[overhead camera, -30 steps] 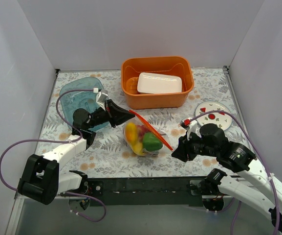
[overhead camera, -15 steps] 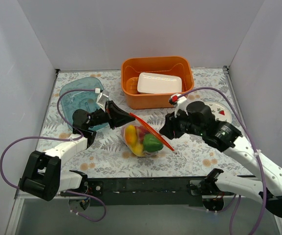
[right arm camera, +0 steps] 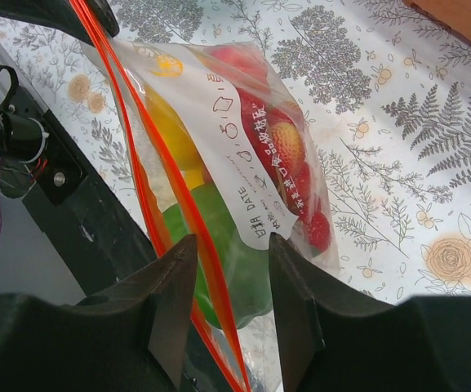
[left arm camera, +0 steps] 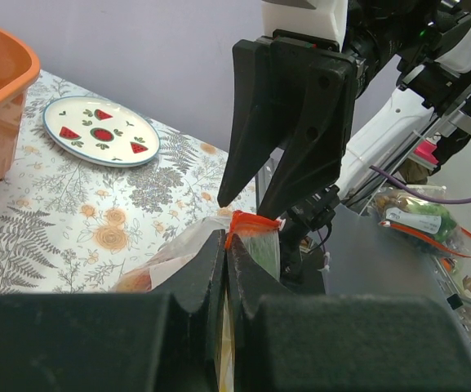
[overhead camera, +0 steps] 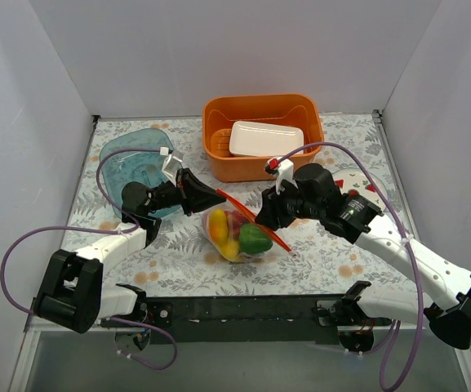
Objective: Open the zip-top bag and remove the fake food
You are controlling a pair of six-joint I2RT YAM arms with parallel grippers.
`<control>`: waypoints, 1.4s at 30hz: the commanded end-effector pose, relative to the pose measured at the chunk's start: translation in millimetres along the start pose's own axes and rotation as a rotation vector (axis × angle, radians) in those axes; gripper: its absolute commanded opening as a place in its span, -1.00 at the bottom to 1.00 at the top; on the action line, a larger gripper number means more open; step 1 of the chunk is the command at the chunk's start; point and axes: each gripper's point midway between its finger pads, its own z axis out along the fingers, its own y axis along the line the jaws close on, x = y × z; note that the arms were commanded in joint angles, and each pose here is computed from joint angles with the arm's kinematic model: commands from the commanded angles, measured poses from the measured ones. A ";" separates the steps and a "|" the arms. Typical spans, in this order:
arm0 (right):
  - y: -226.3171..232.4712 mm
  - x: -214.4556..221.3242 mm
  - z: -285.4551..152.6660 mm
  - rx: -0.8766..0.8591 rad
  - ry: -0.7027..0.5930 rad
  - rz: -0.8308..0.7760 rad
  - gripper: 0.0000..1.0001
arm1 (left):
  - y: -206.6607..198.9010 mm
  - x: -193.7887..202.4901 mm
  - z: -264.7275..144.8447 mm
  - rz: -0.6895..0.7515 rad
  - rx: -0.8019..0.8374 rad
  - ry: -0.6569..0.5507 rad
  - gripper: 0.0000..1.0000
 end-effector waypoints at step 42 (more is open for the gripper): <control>16.8 -30.7 -30.9 0.227 -0.143 0.226 -0.97 | -22.6 -6.1 27.2 -0.250 -0.572 0.263 -0.28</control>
